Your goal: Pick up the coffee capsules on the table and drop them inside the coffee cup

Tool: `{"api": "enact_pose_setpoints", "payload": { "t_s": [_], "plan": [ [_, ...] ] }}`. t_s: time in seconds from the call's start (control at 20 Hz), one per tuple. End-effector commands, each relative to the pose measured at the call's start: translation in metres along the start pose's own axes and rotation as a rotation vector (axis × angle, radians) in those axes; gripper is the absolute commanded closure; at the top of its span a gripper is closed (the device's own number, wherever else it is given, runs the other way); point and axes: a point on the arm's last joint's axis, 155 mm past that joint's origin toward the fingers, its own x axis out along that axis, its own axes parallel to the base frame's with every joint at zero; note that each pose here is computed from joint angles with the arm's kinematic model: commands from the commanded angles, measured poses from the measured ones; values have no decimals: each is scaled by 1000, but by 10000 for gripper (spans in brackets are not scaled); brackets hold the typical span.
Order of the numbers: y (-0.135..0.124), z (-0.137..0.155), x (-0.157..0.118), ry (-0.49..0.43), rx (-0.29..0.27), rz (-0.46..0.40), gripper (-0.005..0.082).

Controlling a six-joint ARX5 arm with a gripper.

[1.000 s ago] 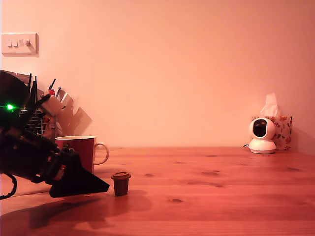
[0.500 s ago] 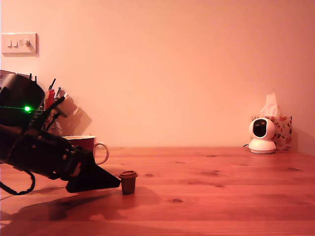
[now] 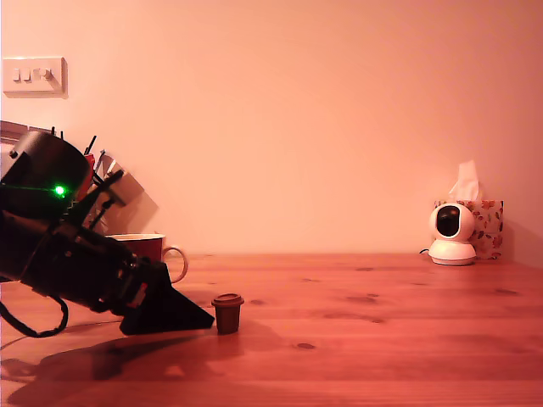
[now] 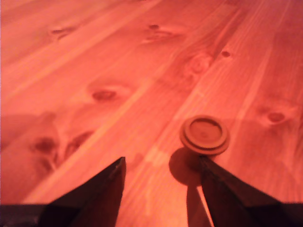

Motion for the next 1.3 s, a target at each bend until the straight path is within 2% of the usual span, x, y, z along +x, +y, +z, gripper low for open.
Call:
{"api": "enact_pose_setpoints", "payload": {
  "t_s": [0.0,0.45,0.75,0.95,1.05,1.25],
  "plan": [
    [-7,-6,3,7,5,-26,322],
    [-29,1,12,-3,39,-93,322],
    [-25,11,19,-14,67,-75,327],
    [-27,6,27,13,50,-93,327],
    [-29,6,28,14,69,-98,327],
    [-29,4,28,20,66,-99,345]
  ]
}}
